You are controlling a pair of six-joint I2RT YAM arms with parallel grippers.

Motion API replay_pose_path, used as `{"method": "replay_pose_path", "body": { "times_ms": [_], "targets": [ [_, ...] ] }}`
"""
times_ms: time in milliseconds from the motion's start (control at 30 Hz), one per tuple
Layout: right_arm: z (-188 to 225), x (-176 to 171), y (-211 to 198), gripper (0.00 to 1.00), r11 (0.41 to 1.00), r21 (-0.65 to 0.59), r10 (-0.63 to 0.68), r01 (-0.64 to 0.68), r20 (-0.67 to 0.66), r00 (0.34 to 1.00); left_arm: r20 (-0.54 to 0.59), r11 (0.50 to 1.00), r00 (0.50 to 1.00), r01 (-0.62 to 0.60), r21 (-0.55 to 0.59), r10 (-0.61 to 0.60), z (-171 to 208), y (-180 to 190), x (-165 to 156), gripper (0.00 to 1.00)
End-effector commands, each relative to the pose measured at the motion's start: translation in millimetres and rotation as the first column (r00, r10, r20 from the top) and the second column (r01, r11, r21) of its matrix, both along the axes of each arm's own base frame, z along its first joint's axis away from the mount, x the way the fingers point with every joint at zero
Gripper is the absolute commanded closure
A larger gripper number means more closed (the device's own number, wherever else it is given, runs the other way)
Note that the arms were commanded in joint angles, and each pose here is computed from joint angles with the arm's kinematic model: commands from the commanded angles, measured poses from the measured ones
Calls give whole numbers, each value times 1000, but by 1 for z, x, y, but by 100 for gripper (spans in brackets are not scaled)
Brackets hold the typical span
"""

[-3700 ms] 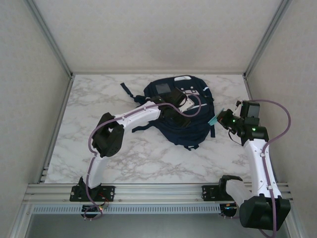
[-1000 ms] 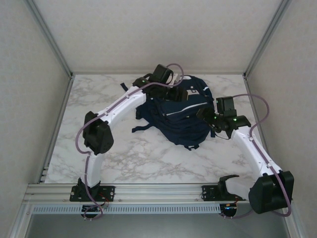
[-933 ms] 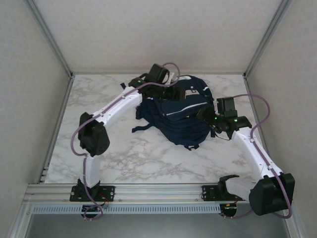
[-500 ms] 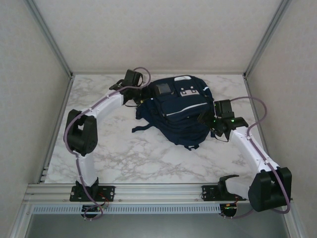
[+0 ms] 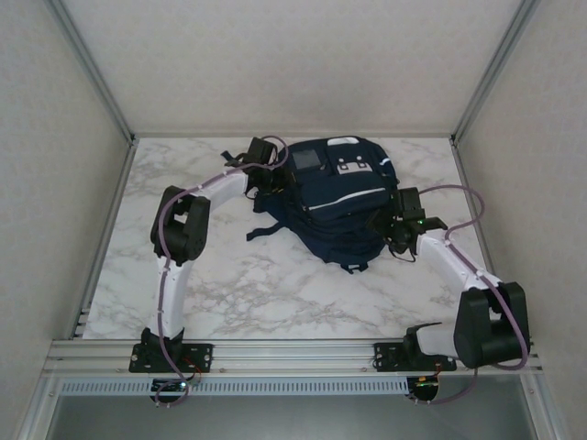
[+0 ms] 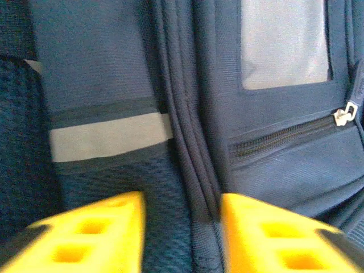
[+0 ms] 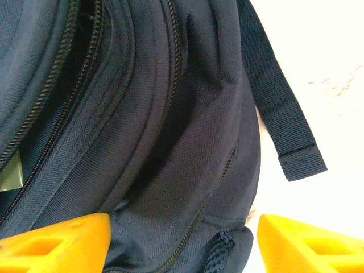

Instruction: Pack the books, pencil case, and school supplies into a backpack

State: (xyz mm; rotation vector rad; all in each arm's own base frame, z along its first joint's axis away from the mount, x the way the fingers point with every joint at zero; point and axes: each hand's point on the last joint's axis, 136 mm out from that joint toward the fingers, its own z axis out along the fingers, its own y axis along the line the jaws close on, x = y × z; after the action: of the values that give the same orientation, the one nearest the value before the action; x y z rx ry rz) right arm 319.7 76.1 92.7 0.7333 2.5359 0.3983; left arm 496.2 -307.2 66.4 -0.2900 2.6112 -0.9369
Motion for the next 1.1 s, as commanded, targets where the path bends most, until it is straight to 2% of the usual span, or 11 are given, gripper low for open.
{"method": "replay_pose_path", "body": {
  "times_ms": [0, 167, 300, 433, 600, 700, 767, 833, 900, 1067],
  "targets": [
    [-5, 29, 5, 36, 1000, 23, -22, 21, 39, 999, -76, 999, 997, 22, 38, -20, -30, 2, -23, 100],
    [-8, 65, 11, 45, 1000, 15, -17, 17, 57, 998, -127, 999, 991, 34, 35, -29, -38, 19, -73, 100],
    [-1, 98, 9, 45, 999, -39, -10, 13, 77, 997, -155, 998, 987, 54, 18, -51, -36, 21, -111, 100],
    [9, 124, 5, 43, 994, -111, 7, -2, 52, 999, -174, 993, 978, 115, 8, -112, -32, 5, -144, 100],
    [32, 124, -8, 36, 981, -193, 5, 9, 70, 998, -196, 986, 967, 159, -42, -164, -31, -23, -163, 100],
    [48, 108, -18, 32, 972, -237, 10, 6, 65, 998, -170, 984, 970, 162, -69, -172, -12, -31, -163, 99],
    [60, 94, -20, 30, 969, -248, 30, -12, 67, 997, -132, 988, 979, 150, -49, -155, 4, -26, -158, 82],
    [68, 77, -18, 27, 968, -248, 48, -32, 59, 997, -74, 993, 990, 121, -1, -121, 25, -14, -150, 49],
    [75, 61, -10, 24, 970, -235, 84, -67, 60, 995, -16, 996, 997, 74, 40, -74, 43, 3, -140, 29],
    [77, 28, 21, 20, 977, -174, 138, -126, 57, 989, 32, 995, 999, -38, 93, 36, 47, 37, -119, 15]
  ]
}}
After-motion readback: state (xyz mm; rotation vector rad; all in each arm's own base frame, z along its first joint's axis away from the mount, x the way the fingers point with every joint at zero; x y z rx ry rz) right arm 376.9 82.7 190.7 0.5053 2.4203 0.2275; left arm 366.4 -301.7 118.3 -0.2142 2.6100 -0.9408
